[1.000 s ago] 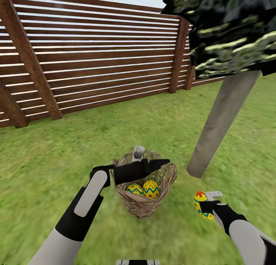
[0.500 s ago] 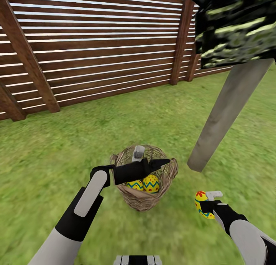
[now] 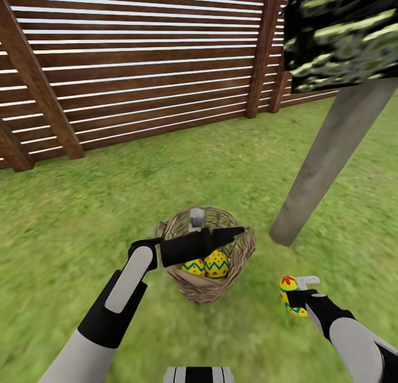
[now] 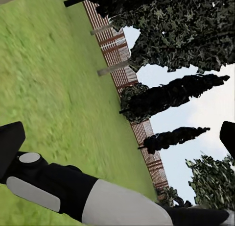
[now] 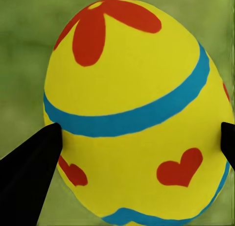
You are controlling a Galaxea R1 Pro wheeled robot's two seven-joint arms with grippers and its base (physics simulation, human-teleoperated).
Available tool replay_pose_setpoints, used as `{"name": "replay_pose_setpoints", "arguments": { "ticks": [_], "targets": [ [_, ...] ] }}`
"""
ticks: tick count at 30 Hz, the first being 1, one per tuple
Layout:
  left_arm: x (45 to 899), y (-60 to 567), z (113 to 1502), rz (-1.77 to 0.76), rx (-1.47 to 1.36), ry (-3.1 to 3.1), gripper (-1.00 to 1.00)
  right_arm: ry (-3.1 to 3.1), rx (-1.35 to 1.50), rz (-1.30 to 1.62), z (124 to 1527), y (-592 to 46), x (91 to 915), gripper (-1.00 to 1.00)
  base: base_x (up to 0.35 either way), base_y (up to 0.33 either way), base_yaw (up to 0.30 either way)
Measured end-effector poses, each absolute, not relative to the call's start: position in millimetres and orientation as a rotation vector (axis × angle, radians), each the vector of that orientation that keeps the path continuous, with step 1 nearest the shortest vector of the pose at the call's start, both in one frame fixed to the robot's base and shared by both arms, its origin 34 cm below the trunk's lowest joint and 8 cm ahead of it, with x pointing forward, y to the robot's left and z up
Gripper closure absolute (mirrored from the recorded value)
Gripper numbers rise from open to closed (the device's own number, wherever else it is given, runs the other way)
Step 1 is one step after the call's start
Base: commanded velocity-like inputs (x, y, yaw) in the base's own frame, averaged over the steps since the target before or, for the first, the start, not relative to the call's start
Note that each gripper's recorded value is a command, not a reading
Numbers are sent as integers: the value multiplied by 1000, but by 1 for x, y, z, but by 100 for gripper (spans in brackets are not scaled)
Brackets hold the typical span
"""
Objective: Take the three Easter eggs out of the wicker basket on the lawn in the garden, then place them on the lawn next to a single tree (choose any tree) so that all three eggs are next to the same tree and none are left in the basket.
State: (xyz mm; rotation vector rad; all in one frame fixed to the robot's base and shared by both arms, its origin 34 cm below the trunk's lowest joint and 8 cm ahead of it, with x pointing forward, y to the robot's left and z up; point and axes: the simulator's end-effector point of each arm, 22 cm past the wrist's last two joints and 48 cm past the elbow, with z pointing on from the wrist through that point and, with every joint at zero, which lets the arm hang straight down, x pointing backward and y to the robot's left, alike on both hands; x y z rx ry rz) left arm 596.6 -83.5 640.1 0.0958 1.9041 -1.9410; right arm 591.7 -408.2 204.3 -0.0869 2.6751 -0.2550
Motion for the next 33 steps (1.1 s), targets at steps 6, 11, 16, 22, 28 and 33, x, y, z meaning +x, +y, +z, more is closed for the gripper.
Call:
{"name": "replay_pose_setpoints", "arguments": {
  "ticks": [6, 11, 16, 22, 28, 33],
  "targets": [
    [593, -88, 644, -1960, 106, 1893, -100, 2660, -95, -253, 205, -407, 593, 100, 261, -220, 0],
    [584, -97, 643, -1972, 137, 1907, -100, 2662, -96, -251, 204, -406, 593, 100, 115, -84, 0],
    [590, -109, 677, -1992, 203, 1841, -100, 2665, -97, -251, 203, -406, 591, 100, 2, -1, 0],
    [615, -101, 803, -2147, 322, 1566, -100, 2667, -102, -246, 203, -407, 591, 100, 0, 0, 0],
    [636, -67, 844, -2205, 261, 1432, -100, 2678, -103, -254, 202, -408, 588, 100, 11, -15, 0],
    [635, -70, 840, -2210, 255, 1435, -100, 2677, -103, -254, 202, -408, 588, 100, 153, -162, 0]
  ]
}}
